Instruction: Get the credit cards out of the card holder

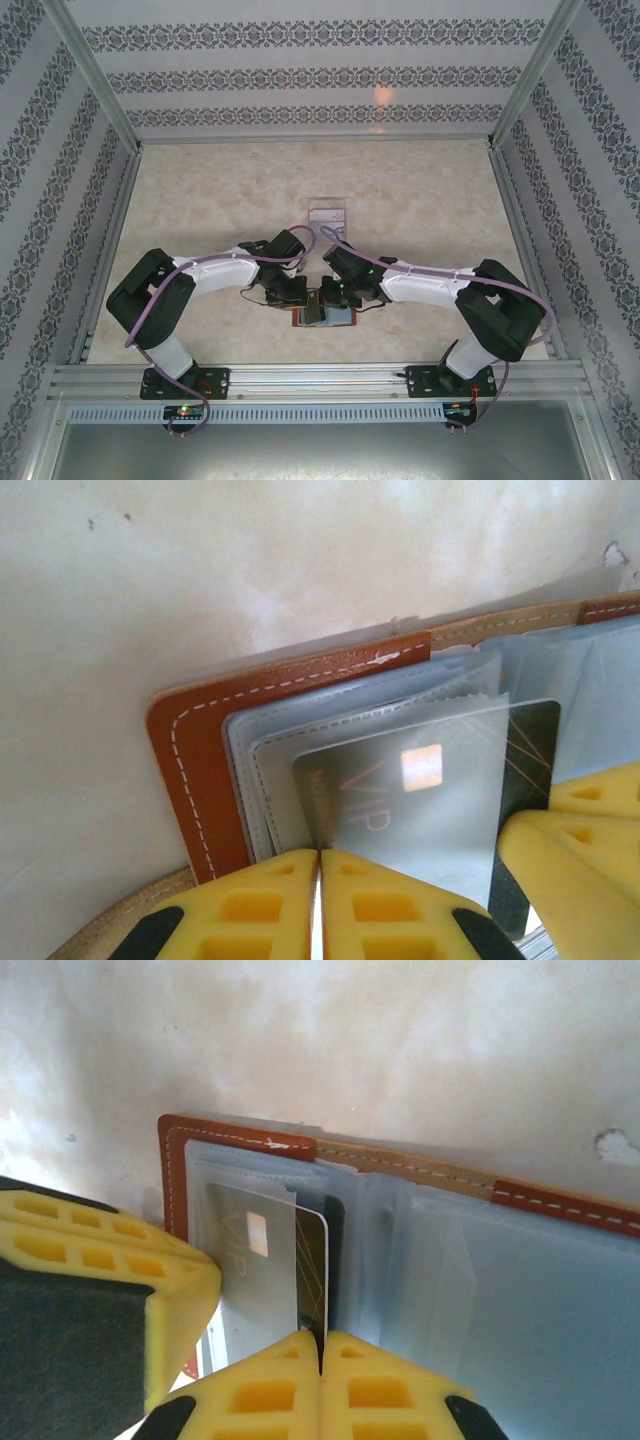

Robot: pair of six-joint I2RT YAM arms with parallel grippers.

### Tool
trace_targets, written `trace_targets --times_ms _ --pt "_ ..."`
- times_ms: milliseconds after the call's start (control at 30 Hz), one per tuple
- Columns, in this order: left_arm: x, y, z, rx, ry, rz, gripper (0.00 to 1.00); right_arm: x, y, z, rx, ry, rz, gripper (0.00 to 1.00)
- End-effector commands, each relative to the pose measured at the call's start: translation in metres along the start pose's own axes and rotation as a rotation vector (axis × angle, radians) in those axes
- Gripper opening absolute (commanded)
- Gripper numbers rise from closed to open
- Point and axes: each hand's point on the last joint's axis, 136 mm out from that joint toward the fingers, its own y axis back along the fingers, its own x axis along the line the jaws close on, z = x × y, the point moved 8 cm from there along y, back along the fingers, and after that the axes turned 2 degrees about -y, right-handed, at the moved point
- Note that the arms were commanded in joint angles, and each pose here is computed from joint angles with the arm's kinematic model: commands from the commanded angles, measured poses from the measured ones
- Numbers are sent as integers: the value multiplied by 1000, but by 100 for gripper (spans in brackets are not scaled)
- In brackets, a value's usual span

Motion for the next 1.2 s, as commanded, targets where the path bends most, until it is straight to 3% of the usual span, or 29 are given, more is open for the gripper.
trace_targets --times_ms 0,633,1167 --pt "17 -11 -9 43 10 115 10 -21 7 -2 -15 -15 -90 4" --pt "16 -9 -9 35 5 110 10 -38 30 -3 -41 7 -217 4" --pt "14 -7 -7 34 -4 109 10 -31 40 0 -73 9 -215 4"
